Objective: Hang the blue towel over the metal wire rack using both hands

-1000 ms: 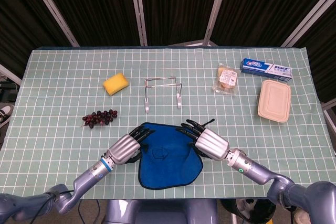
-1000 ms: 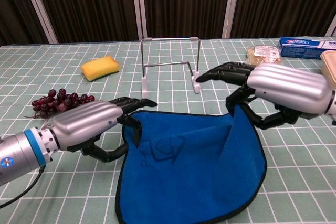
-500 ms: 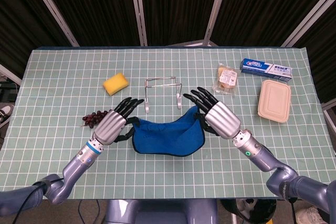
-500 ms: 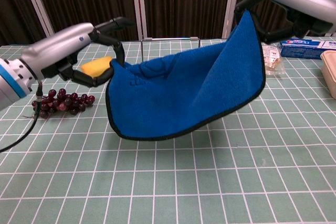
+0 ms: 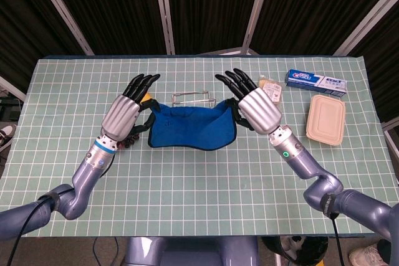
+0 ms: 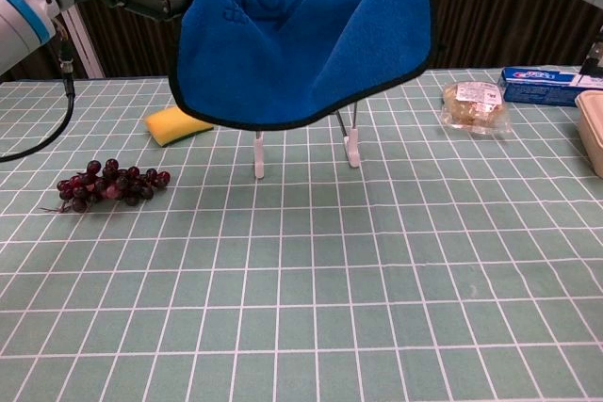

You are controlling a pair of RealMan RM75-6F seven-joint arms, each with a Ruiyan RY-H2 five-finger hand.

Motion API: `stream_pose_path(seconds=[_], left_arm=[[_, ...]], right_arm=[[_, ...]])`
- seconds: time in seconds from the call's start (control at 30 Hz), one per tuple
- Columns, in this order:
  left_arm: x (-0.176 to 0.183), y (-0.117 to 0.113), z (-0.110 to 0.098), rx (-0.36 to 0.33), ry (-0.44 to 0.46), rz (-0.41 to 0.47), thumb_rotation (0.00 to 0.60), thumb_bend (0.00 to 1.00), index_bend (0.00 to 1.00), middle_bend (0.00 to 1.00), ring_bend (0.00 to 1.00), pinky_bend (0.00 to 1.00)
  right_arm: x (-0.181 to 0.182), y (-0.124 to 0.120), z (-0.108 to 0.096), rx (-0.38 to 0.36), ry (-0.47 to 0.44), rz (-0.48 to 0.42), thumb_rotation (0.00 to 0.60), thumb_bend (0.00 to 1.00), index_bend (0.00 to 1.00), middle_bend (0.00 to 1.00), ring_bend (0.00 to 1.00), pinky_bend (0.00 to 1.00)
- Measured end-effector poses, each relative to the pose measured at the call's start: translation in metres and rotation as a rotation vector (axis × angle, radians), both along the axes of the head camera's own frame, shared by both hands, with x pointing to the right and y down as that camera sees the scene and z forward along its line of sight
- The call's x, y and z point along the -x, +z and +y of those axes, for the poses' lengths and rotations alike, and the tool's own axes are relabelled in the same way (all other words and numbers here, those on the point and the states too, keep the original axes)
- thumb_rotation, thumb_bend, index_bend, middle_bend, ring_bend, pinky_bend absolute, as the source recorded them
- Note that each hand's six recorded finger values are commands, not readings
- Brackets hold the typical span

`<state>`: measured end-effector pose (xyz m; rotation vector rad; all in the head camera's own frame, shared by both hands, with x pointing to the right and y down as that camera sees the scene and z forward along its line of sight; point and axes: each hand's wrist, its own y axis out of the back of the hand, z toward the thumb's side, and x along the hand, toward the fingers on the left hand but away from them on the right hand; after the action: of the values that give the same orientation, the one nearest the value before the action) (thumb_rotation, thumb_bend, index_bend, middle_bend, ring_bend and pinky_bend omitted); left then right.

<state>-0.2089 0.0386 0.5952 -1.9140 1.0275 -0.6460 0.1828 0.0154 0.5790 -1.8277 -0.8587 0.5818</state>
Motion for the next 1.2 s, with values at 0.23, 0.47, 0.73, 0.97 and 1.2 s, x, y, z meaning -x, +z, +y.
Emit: stream_pose_path(seconds=[0.23, 0.47, 0.73, 0.97, 1.2], left_arm=[[-0.002, -0.012, -0.031, -0.032, -0.059, -0.006, 0.6, 0.59, 0.76, 0.0, 0.0, 0.0], [0.001, 0.006, -0.044, 0.006, -0.096, -0.044, 0.6, 0.59, 0.76, 0.0, 0.0, 0.0], [0.008, 0.038, -0.047, 0.059, -0.127, -0.073, 0.6, 0.59, 0.76, 0.0, 0.0, 0.0], [0.008, 0.063, -0.046, 0.11, -0.132, -0.082, 0.6, 0.59, 0.76, 0.0, 0.0, 0.0], [0.002, 0.08, -0.045, 0.132, -0.126, -0.101, 0.6, 0.59, 0.76, 0.0, 0.0, 0.0]], right_arm=[[0.0, -0.005, -0.031, -0.001, 0.077, -0.016, 0.6, 0.73, 0.67, 0.04, 0.0, 0.0], [-0.011, 0.016, -0.052, 0.042, 0.154, 0.022, 0.6, 0.73, 0.67, 0.04, 0.0, 0.0], [-0.023, 0.051, -0.062, 0.11, 0.222, 0.066, 0.6, 0.73, 0.67, 0.04, 0.0, 0.0], [-0.034, 0.078, -0.067, 0.164, 0.274, 0.085, 0.6, 0.73, 0.67, 0.04, 0.0, 0.0], [-0.036, 0.095, -0.067, 0.199, 0.291, 0.096, 0.6, 0.73, 0.67, 0.04, 0.0, 0.0]])
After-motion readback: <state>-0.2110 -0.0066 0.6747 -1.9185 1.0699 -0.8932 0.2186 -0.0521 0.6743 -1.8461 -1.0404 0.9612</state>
